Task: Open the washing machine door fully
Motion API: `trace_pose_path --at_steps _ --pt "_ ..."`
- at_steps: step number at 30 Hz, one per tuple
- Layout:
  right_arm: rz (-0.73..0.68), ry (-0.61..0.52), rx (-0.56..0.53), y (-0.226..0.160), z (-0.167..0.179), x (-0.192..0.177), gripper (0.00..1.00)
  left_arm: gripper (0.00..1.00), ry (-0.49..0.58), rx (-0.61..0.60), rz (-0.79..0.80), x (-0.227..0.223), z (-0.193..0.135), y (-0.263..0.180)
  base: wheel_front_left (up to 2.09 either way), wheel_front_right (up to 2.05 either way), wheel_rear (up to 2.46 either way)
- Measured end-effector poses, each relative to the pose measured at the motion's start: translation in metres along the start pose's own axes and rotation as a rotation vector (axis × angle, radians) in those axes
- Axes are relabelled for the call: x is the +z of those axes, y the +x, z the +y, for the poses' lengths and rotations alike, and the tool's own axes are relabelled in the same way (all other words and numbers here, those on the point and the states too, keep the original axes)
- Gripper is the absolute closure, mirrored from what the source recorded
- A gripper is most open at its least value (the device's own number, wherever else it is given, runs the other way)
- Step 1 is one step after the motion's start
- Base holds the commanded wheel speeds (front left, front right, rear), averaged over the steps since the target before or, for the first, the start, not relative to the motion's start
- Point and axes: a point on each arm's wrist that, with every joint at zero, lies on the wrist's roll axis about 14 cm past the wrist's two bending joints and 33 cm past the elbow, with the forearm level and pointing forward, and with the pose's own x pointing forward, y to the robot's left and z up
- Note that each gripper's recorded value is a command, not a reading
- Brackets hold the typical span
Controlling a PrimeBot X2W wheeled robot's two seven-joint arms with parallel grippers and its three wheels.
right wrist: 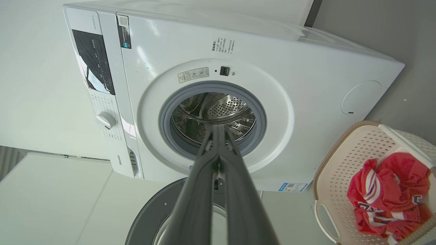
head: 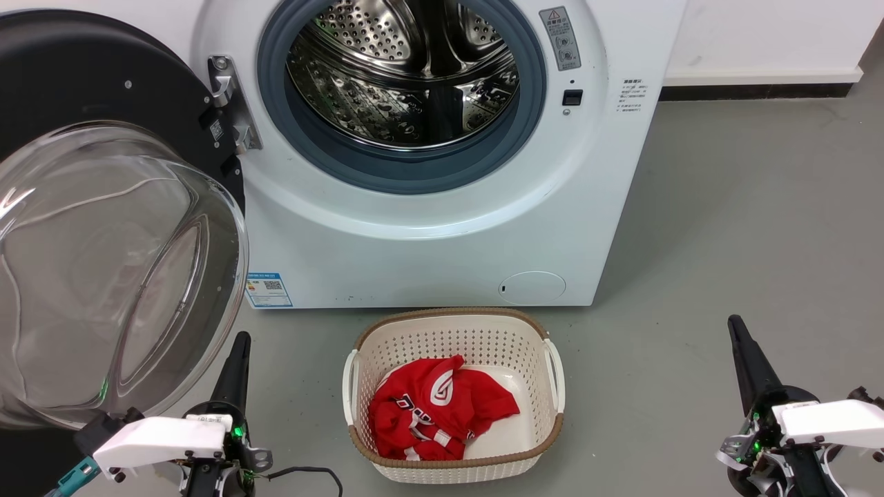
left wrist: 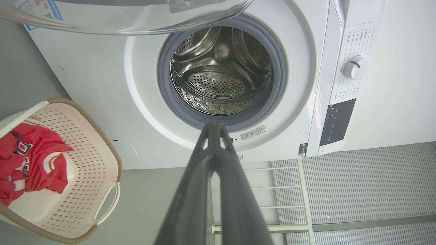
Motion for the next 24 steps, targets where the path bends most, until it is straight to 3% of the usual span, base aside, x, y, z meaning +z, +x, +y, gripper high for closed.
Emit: trace_pose_path --at_steps 24 --pt "0.001 0.170 0.015 0.0033 0.0032 0.0038 1.00 1.00 -0.173 -0.012 0.014 -0.0011 -0.0013 0.0040 0.00 0.00 0.00"
